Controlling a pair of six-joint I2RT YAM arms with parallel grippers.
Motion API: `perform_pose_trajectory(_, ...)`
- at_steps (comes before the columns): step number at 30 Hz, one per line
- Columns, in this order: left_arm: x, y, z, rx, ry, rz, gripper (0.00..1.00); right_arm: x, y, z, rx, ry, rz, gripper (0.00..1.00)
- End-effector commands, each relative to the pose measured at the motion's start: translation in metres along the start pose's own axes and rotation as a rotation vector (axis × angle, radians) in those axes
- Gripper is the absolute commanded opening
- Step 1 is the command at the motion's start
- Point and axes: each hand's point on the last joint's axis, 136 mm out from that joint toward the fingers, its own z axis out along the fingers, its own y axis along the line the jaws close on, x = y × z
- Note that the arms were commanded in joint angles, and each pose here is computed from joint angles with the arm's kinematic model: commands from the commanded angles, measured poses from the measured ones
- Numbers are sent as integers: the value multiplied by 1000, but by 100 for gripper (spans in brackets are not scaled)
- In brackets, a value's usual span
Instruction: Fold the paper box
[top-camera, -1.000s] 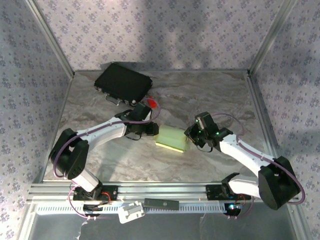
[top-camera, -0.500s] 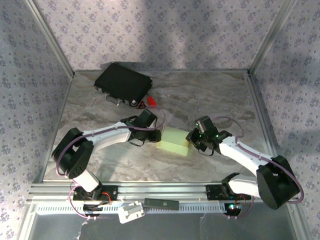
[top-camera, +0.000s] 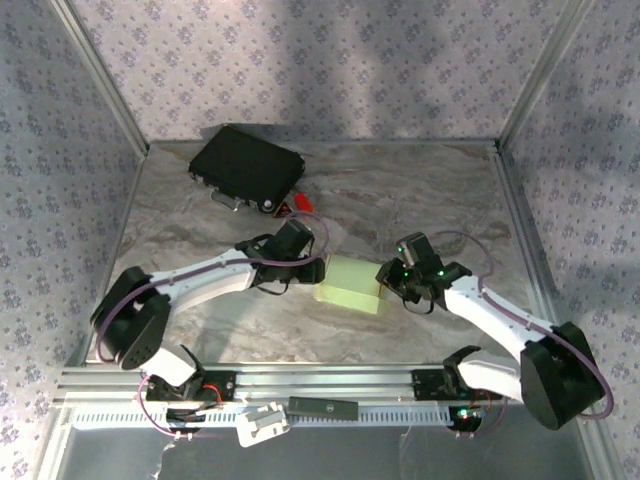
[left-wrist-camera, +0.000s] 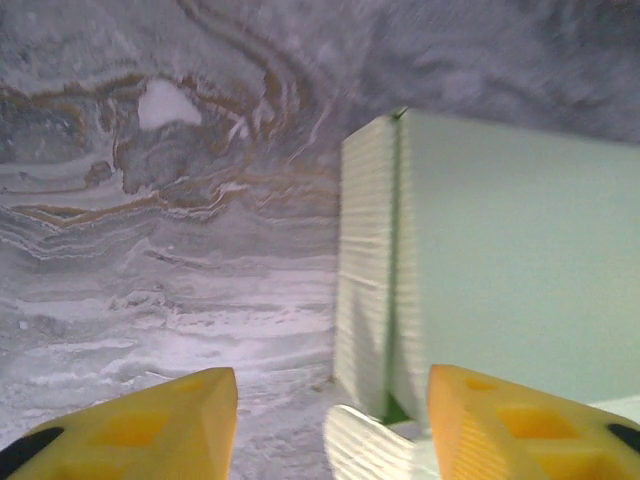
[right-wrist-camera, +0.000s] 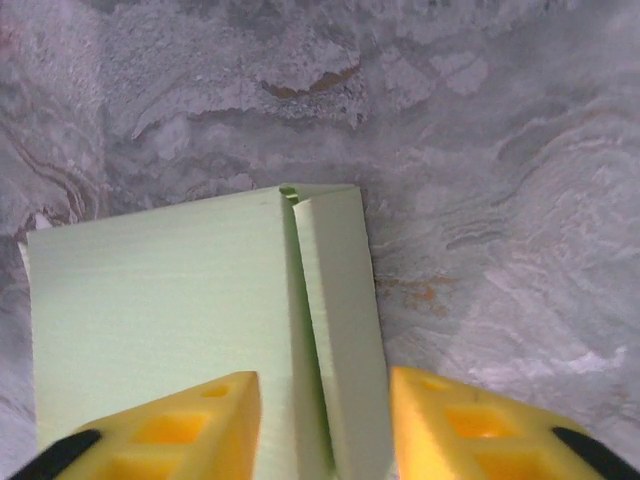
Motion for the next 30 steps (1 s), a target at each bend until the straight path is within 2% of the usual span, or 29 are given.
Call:
perform_pose_trajectory(1,-14,-16,-11,55,-14,8,57,-4,4,-14,-9,-7,-90,49)
perform_pose_trajectory(5,-10,-28,8,106,60,26,59,3,11,-15,-75,36,-135,58)
perform_pose_trajectory(8,-6,-25,22,102,87,22,57,13,15,-9,-122,87,-140,58)
perform_pose_trajectory(15,2,-13,37,79,100,10,49,22,11,6,-127,135,-122,51)
perform_pose_trajectory(23,12,-4,47,68,108,2,44,25,-1,18,-91,142,-114,46)
perform_pose_trajectory(30,13,3,51,66,96,-12,39,26,-12,27,-61,155,-105,33)
